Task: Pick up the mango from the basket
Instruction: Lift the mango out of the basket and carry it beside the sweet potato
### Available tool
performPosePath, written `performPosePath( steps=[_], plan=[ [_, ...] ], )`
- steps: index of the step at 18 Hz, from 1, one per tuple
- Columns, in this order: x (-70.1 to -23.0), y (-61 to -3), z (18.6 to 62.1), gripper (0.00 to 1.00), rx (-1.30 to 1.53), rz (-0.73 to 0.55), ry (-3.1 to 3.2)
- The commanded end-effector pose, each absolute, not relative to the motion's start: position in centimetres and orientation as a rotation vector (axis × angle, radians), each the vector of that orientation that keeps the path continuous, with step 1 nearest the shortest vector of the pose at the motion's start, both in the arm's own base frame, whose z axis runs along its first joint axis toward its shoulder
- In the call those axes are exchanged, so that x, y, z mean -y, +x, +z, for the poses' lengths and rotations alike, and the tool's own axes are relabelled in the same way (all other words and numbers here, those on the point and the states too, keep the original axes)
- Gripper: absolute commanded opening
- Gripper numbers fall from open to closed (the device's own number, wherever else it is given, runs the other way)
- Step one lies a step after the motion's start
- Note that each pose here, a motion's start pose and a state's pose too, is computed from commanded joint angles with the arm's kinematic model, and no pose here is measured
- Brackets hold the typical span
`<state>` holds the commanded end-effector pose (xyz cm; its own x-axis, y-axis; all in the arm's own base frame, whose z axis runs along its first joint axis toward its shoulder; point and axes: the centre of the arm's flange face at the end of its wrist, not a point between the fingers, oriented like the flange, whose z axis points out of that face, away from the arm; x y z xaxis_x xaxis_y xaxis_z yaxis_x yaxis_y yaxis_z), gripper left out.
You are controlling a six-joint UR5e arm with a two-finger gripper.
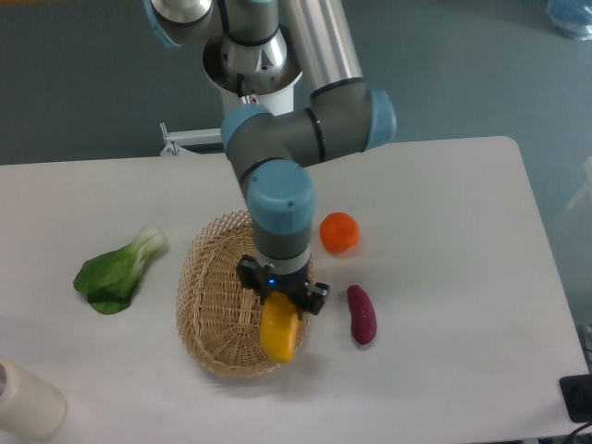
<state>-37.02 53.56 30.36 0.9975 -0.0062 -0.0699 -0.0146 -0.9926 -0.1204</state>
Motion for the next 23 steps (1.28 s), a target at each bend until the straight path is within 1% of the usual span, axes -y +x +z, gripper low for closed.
performPosePath(
  steps=[5,8,17,21,23],
  plan=[
    [-50.0,-42.5,31.3,0.27,-0.118,0.150,-3.016],
    [-47.5,-45.9,31.2,0.29,-0.190,0.171,-3.020],
    [-45.7,-52.6,30.8,0.31,-0.355,0.228,-3.010],
    [-45.1,-53.9,31.1,0.30,-0.441,0.250,-3.001],
    [-44.7,-54.4,31.1,0.30,-0.429,0.255,-3.005]
  ],
)
